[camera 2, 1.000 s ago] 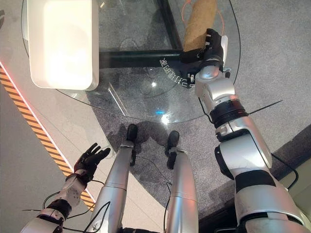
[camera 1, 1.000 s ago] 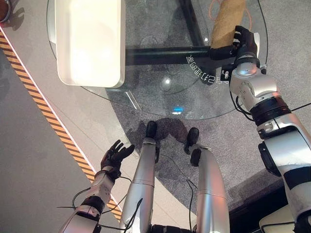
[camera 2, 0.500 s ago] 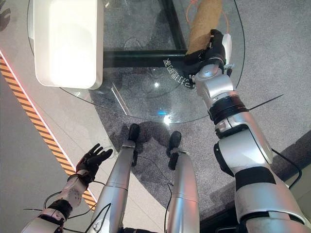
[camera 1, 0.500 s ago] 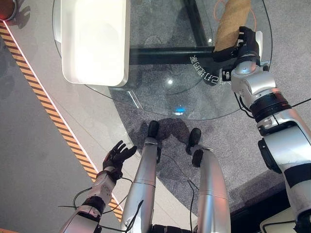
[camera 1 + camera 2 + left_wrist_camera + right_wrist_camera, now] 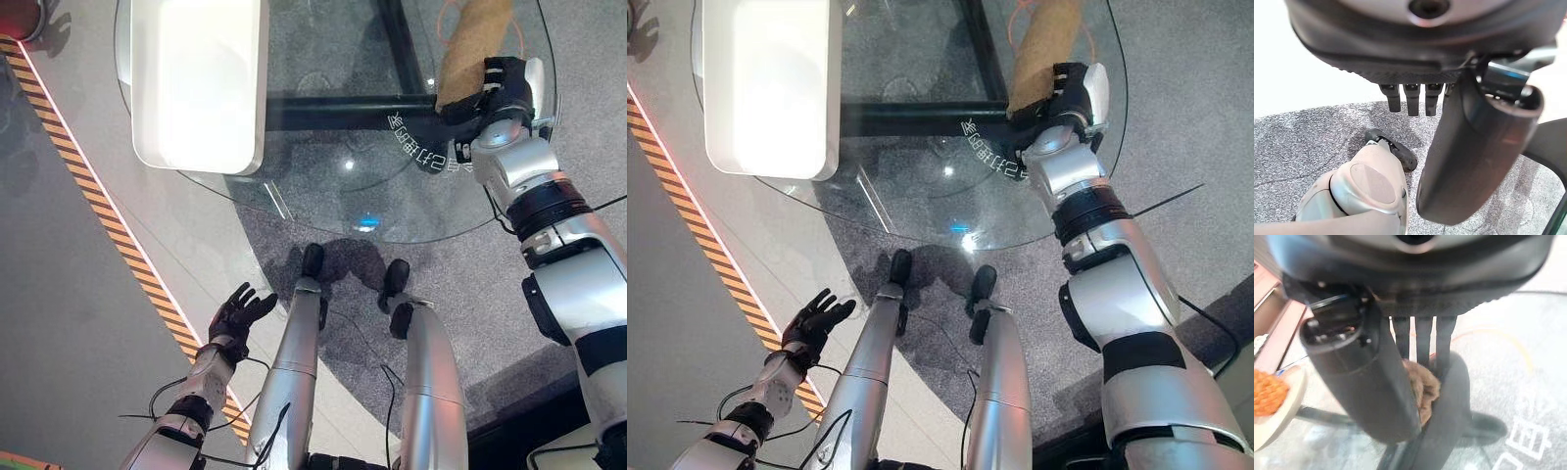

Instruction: Wipe the table with a cloth and put it in the basket.

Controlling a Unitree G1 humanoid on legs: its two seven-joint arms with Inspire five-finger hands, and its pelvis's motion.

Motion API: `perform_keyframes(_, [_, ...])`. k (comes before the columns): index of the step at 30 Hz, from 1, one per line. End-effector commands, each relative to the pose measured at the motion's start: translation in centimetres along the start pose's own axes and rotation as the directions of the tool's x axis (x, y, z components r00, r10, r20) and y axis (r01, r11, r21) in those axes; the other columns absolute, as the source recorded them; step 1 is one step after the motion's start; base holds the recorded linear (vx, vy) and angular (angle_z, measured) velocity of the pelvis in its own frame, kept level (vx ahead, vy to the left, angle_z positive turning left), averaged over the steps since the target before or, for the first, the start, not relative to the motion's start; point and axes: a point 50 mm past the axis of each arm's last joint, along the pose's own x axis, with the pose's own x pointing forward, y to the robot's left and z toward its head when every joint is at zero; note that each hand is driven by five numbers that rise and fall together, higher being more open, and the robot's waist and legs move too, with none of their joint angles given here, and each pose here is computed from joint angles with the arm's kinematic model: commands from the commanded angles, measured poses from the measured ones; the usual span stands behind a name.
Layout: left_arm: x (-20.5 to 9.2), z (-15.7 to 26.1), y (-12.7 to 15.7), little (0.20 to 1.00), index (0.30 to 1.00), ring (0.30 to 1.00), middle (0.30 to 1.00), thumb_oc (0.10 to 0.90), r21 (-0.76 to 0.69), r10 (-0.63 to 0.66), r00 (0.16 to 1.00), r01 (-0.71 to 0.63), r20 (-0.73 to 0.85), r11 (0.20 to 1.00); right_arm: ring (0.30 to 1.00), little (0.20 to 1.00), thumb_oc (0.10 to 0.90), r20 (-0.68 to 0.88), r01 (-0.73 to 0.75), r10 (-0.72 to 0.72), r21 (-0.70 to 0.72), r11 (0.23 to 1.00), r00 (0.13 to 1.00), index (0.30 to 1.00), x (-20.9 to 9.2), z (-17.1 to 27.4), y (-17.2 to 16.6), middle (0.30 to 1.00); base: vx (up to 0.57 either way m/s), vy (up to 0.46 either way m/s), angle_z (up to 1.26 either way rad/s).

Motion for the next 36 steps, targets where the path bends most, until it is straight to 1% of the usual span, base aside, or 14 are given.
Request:
perform_keyframes(1, [-0.8,-1.6,0.9,0.900,0.900,0.900,0.900,0.800,-0.002,0.036,0.999,-0.036,-0.028,0.999,0.300,0.200,0.100,-0.055,-0.143,0.139,-0.087,0.986,0.989,0.300,-1.0,-1.7,3.1,0.300,0.00,0.000,0.00])
perform_keyframes(8, [-0.8,-1.7,0.9,0.900,0.900,0.900,0.900,0.800,0.004,0.030,0.999,-0.030,-0.033,1.000,0.300,0.200,0.100,-0.069,-0.141,0.133,-0.121,0.983,0.989,0.300,-0.7,-2.1,2.8,0.300,0.00,0.000,0.00])
perform_keyframes(13, [-0.7,-1.6,0.8,0.900,0.900,0.900,0.900,0.800,0.006,0.033,0.999,-0.032,-0.034,0.999,0.300,0.200,0.100,-0.043,-0.099,0.092,-0.190,0.977,0.995,0.300,-0.4,-1.8,2.1,0.300,0.00,0.000,0.00])
perform_keyframes(15, [-0.7,-1.5,1.0,0.900,0.900,0.900,0.900,0.800,0.006,0.034,0.999,-0.034,-0.033,0.999,0.300,0.200,0.100,-0.048,-0.093,0.086,-0.185,0.978,0.995,0.300,-0.3,-1.8,1.8,0.300,0.00,0.000,0.00])
perform_keyframes(19, [-0.7,-1.5,1.0,0.900,0.900,0.900,0.900,0.800,0.006,0.034,0.999,-0.034,-0.030,0.999,0.300,0.200,0.100,-0.019,-0.071,0.068,-0.197,0.978,0.997,0.300,-0.1,-1.6,1.4,0.300,0.00,0.000,0.00])
perform_keyframes(21, [-0.7,-1.4,1.0,0.900,0.900,0.900,0.900,0.800,0.006,0.034,0.999,-0.034,-0.027,0.999,0.300,0.200,0.100,0.014,-0.035,0.039,-0.230,0.973,0.999,0.300,0.1,-1.2,0.8,0.300,0.00,0.000,0.00])
perform_keyframes(26, [-0.7,-1.3,0.9,0.900,0.900,0.900,0.900,0.800,0.009,0.036,0.999,-0.036,-0.023,0.999,0.300,0.200,0.100,0.040,-0.017,0.027,-0.246,0.969,0.999,0.300,0.2,-0.8,0.3,0.300,0.00,0.000,0.00])
perform_keyframes(32, [-0.6,-1.2,0.8,0.900,0.900,0.900,0.900,0.800,0.009,0.035,0.999,-0.035,-0.018,0.999,0.300,0.200,0.100,0.176,0.054,0.010,-0.358,0.932,0.984,0.300,0.1,0.7,0.0,0.300,0.00,0.000,0.00])
perform_keyframes(35, [-0.5,-1.1,0.6,0.900,0.900,0.900,0.900,0.800,0.010,0.032,0.999,-0.032,-0.017,0.999,0.300,0.200,0.100,0.212,0.052,0.031,-0.374,0.926,0.977,0.300,-0.1,1.3,0.3,0.300,0.00,0.000,0.00])
perform_keyframes(36, [-0.5,-1.0,0.6,0.900,0.900,0.900,0.900,0.800,0.010,0.029,0.999,-0.029,-0.014,1.000,0.300,0.200,0.100,0.256,0.069,0.043,-0.410,0.910,0.966,0.300,-0.3,1.8,0.6,0.300,0.00,0.000,0.00])
